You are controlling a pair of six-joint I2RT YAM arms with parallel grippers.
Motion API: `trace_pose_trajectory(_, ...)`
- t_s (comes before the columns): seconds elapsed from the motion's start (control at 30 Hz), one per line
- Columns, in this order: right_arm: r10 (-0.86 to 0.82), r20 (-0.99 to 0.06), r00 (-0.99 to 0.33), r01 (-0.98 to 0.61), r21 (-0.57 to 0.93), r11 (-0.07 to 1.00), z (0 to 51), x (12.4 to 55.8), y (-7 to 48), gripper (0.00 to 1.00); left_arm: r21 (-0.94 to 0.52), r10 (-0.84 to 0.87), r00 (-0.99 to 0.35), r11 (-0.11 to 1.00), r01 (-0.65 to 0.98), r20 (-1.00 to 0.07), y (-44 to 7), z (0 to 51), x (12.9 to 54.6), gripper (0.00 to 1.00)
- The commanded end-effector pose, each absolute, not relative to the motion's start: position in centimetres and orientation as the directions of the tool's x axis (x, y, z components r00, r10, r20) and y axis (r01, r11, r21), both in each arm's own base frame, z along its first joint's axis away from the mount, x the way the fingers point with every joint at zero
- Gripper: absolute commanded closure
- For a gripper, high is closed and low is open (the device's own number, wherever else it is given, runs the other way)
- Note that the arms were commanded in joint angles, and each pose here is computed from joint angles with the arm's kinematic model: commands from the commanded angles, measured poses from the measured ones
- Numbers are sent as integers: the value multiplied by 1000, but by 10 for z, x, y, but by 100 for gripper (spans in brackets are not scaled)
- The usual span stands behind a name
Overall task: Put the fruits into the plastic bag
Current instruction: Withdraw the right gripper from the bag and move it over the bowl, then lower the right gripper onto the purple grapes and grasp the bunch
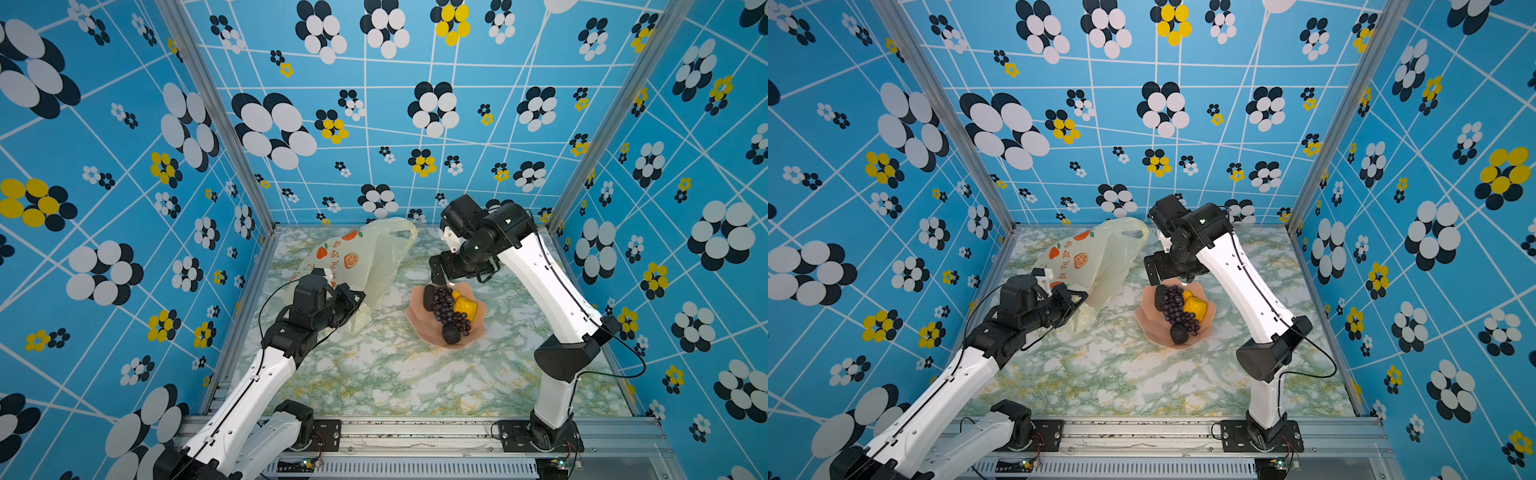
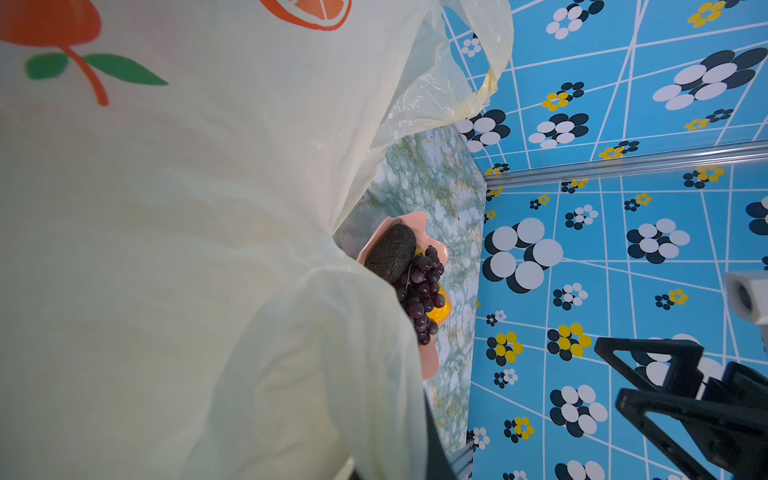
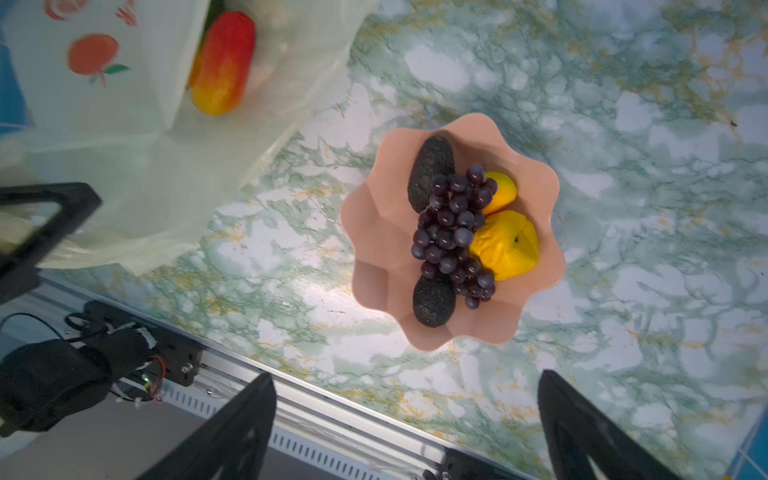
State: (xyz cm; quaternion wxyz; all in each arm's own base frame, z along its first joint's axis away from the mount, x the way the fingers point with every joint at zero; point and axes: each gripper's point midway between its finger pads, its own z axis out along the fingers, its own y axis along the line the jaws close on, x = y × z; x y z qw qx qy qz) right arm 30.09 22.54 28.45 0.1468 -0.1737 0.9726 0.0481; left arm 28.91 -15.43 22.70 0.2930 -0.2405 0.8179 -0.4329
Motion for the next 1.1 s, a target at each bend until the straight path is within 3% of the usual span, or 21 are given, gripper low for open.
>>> trace_pose_trajectory(0.0, -370, -166, -914, -365, -60, 929, 261, 283, 200, 1, -849, -632, -719, 516, -113, -289, -155, 231, 291, 100)
trace_pose_trajectory(0.4, -376, -86, -923, -370, -76, 926, 179, 312, 223, 1, -844, -638, -714, 522, -123, -290, -150, 231, 282, 100)
trace_pose_trajectory(0.7, -320, -78, -944, -316, -58, 947, 144, 342, 220, 15, -841, -642, -708, 525, -129, -293, -146, 231, 275, 100)
trace_pose_trajectory(1.07, -279, -57, -959, -278, -20, 960, 117, 362, 226, 20, -839, -645, -705, 527, -133, -294, -144, 231, 272, 100)
